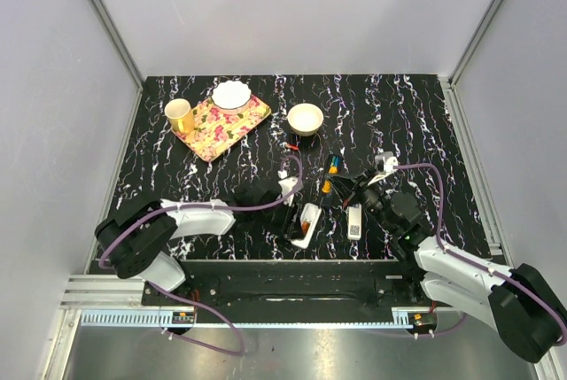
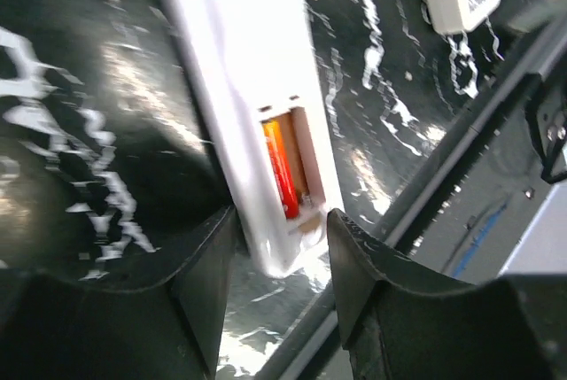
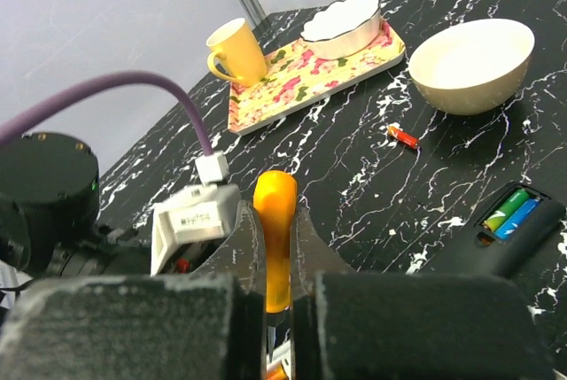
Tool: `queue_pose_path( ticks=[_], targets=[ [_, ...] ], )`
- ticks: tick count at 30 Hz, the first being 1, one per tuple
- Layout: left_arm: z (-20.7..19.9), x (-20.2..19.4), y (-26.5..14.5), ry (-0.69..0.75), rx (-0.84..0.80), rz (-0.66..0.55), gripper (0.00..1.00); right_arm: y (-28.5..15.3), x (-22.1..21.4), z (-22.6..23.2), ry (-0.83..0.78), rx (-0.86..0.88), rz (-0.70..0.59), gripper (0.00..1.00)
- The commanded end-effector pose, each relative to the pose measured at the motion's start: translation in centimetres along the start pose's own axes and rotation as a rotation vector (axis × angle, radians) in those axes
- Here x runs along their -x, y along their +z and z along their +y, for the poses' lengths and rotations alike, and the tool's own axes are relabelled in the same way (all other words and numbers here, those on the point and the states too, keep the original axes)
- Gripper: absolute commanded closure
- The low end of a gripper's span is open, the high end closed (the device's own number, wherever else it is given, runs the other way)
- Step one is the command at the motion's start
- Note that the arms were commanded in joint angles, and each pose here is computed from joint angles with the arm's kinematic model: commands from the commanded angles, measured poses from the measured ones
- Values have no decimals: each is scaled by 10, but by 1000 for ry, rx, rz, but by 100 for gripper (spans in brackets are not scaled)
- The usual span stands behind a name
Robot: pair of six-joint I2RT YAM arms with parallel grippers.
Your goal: Unload the batteries from the remote control
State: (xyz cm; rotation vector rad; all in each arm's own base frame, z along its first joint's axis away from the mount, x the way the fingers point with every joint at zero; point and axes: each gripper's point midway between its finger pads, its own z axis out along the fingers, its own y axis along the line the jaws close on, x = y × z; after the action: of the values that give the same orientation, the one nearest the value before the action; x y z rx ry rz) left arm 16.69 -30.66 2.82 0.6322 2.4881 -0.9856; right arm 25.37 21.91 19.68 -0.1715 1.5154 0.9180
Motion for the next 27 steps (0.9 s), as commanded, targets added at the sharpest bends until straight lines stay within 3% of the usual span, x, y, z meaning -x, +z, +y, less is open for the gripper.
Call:
queue_pose_path(
  ticks=[1,5,10,27],
  targets=[
    [-35,7,3,-31,-109,-46,51,-1,12,12,50,45,-49,100],
    [-44,14,8,-53,-147,-74,53,-4,5,11,82,41,-37,100],
    [-37,31,15,-40,-75,-87,53,-13,-2,5,96,11,-20,100],
    [4,46,-20,-152,47,-170,54,-19,-31,-17,208,-163,-74,100]
  ],
)
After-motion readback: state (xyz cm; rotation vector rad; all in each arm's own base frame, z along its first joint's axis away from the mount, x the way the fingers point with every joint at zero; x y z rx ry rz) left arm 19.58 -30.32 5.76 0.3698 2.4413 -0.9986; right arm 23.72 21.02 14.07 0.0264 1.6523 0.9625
